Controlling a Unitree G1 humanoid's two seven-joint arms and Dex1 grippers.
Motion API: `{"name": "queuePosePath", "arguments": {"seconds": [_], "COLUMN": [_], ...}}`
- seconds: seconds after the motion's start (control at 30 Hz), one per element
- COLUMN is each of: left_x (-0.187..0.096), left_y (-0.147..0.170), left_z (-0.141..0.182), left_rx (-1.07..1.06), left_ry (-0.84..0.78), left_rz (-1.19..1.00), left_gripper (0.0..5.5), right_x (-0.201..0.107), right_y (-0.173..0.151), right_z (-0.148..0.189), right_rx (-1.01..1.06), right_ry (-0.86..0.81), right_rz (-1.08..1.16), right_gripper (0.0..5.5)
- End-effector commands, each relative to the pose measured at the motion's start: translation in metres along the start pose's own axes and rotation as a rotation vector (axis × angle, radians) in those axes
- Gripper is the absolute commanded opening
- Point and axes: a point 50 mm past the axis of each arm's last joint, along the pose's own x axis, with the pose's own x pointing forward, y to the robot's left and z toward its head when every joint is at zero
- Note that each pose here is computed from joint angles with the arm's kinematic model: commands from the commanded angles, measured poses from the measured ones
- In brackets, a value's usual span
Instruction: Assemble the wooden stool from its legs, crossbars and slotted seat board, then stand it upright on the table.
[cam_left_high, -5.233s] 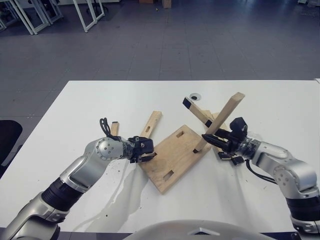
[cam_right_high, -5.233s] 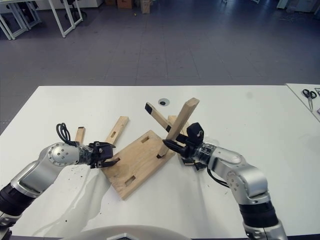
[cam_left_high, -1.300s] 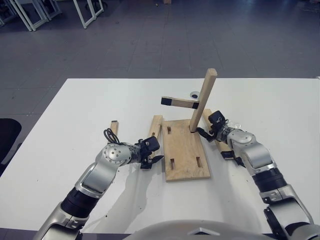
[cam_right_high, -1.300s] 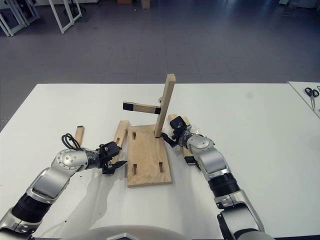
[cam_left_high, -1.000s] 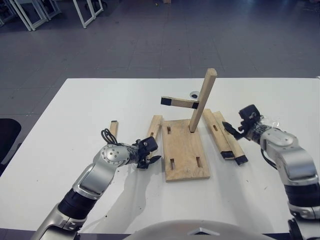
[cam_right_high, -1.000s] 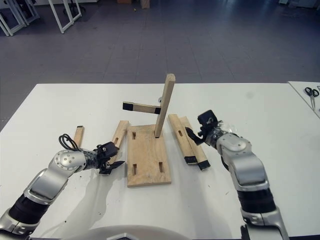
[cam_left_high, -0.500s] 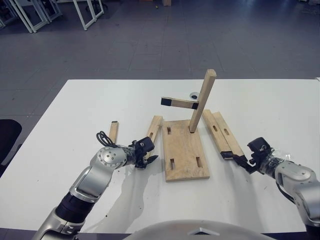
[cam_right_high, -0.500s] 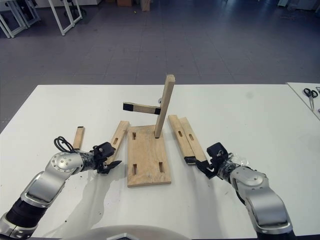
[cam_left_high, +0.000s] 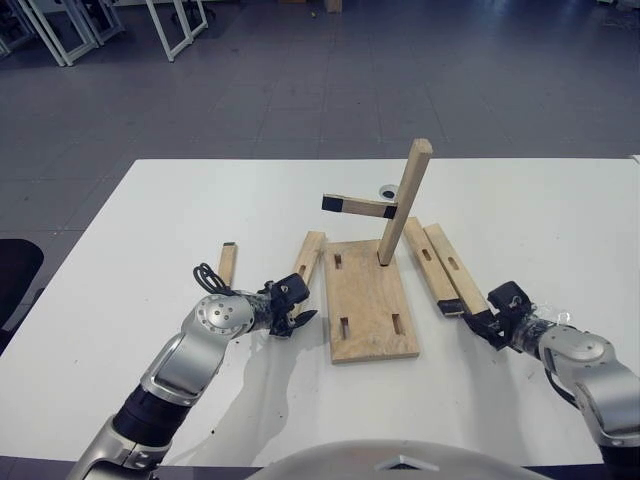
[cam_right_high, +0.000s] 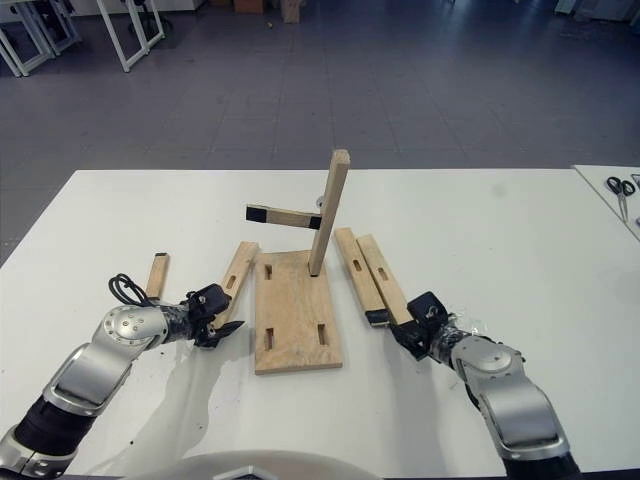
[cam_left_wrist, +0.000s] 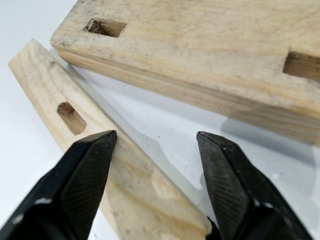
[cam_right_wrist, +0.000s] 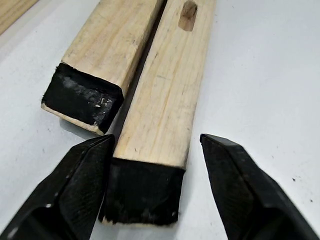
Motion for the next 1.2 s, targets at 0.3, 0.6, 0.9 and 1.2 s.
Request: {"name": "queuePosePath", "arguments": {"seconds": [0.3,0.6,0.9,1.2], "left_x": [0.003,-0.031,-0.069,-0.067], "left_y": [0.016,0.035,0.026,0.010], "left_z": [0.013,0.056,0.098,0.114], "left_rx": [-0.028,-0.498,-0.734,-0.773], "left_ry": [-0.087,-0.723,-1.059,-1.023], "left_rz": [0.068,-0.013,-0.437,-0.643], "left_gripper": [2.97,3.53,3.92,3.92], "right_x": [0.020,-0.029,-0.061,-0.064], "right_y": [-0.024,-0.034,-0.003,0.031], "right_z": [0.027,0.121,0.157,0.139], "right_rx": [0.141,0.406,0.395,0.354], "right_ry": [-0.245,-0.911,-1.048,-0.869], "right_rz": [-0.182,0.005,0.420,0.856], "right_gripper": [2.08,2.06,2.06,2.06]}}
